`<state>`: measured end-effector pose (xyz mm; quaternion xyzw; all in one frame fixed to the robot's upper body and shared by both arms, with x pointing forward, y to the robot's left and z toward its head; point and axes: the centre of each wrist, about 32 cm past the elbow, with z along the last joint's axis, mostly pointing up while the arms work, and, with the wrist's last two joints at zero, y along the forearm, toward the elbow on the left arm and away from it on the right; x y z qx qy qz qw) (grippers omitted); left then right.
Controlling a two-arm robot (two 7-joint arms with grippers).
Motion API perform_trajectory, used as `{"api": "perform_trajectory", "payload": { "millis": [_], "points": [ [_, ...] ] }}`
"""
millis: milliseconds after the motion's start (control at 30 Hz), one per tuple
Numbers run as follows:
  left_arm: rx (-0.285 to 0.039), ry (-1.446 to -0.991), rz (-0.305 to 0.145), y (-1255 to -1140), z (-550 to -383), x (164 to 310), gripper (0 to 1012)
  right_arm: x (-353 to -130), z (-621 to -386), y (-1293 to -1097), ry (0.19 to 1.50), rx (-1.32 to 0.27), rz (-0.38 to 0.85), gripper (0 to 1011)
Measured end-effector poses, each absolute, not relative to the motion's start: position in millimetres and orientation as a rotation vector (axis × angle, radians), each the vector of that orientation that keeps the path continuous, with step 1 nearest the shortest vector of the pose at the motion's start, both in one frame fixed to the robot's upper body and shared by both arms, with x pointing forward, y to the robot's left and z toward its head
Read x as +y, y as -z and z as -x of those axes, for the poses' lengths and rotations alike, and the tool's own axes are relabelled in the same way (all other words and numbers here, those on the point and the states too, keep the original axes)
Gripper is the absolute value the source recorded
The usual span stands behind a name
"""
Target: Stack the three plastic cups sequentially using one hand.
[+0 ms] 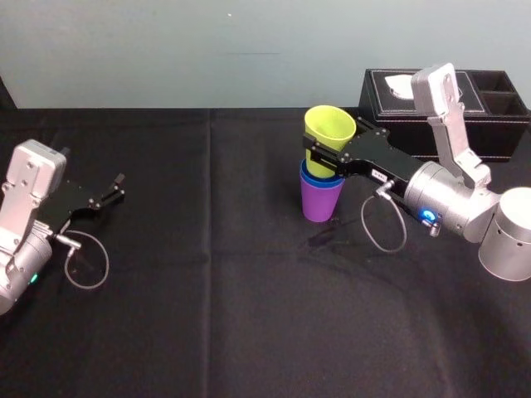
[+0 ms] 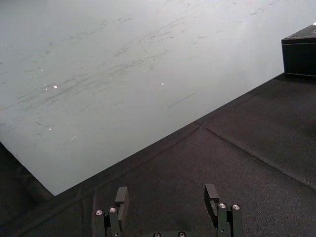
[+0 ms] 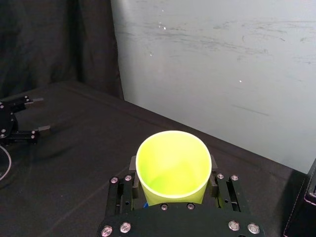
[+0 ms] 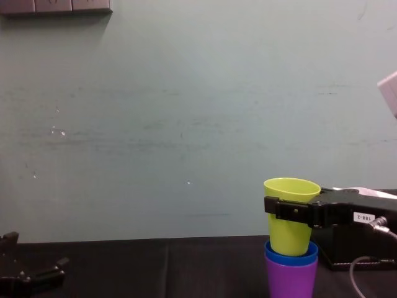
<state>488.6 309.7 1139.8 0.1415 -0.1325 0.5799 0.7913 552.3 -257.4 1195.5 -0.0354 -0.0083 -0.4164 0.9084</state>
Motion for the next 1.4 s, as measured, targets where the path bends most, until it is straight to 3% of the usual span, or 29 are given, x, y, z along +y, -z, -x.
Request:
{"api": "perform_trajectory", "payload": {
  "millis": [1400],
  "points": [
    [-0.285, -1.248, -0.304, -1139.8, -488.6, 309.7, 1011, -254, -555, -1181.0, 0.857, 0.006, 0.109, 738]
  ]
}}
